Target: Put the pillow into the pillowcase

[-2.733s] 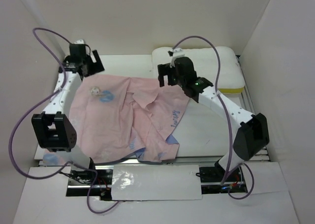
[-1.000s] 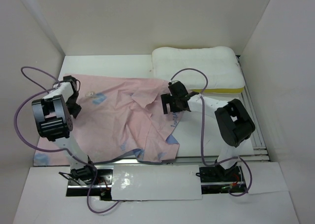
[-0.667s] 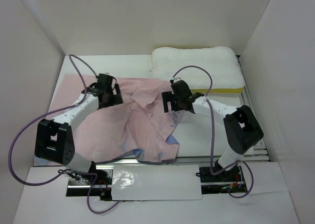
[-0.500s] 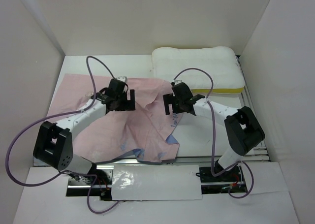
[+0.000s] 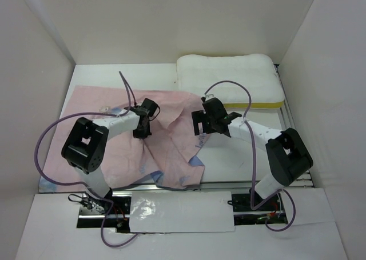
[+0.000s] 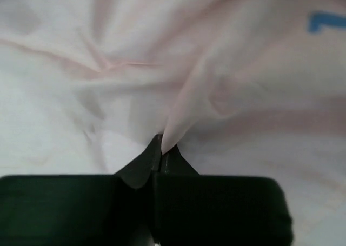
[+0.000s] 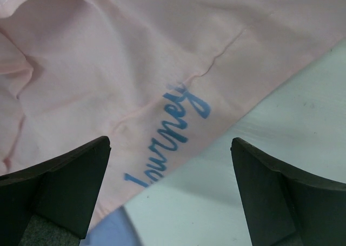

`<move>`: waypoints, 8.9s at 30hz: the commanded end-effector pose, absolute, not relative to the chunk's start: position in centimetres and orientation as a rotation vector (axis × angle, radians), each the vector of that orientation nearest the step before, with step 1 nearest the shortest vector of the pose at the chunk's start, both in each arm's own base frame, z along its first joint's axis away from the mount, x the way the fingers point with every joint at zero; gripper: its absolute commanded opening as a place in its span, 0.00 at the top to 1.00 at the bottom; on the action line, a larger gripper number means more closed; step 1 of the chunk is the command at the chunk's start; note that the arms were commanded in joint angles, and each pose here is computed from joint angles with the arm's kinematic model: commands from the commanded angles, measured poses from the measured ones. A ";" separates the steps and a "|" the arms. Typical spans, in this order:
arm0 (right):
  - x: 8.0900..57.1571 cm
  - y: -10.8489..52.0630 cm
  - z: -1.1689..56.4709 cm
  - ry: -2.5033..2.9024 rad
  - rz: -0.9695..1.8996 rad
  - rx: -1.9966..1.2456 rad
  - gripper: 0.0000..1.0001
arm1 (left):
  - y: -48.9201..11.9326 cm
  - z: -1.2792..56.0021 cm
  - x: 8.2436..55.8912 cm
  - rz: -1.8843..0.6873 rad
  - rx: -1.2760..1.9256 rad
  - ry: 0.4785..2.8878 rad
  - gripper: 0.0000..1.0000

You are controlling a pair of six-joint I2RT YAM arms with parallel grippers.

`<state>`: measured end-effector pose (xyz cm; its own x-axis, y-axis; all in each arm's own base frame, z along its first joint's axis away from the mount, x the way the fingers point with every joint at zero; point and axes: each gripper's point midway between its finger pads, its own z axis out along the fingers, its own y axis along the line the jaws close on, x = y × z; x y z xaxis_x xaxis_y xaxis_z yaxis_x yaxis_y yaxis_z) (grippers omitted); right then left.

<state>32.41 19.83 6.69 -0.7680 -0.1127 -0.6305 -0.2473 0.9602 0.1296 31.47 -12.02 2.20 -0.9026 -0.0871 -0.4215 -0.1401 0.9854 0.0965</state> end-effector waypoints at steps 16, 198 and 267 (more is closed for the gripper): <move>39.9 21.8 12.1 2.294 0.226 -0.266 0.00 | 4.0 0.5 30.8 0.412 -0.876 2.684 1.00; 42.3 32.0 24.4 1.562 0.741 0.018 1.00 | -23.4 20.1 33.5 -0.293 0.322 2.385 1.00; 55.3 16.5 13.8 2.000 0.352 -0.442 0.00 | -22.2 14.6 44.8 -0.174 0.447 2.418 0.01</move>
<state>54.87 15.45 16.86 -0.3773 0.0318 -0.9255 -0.2972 0.9424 0.1536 43.77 -20.91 13.44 -0.7666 0.2407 -0.5953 0.2958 0.9552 0.0053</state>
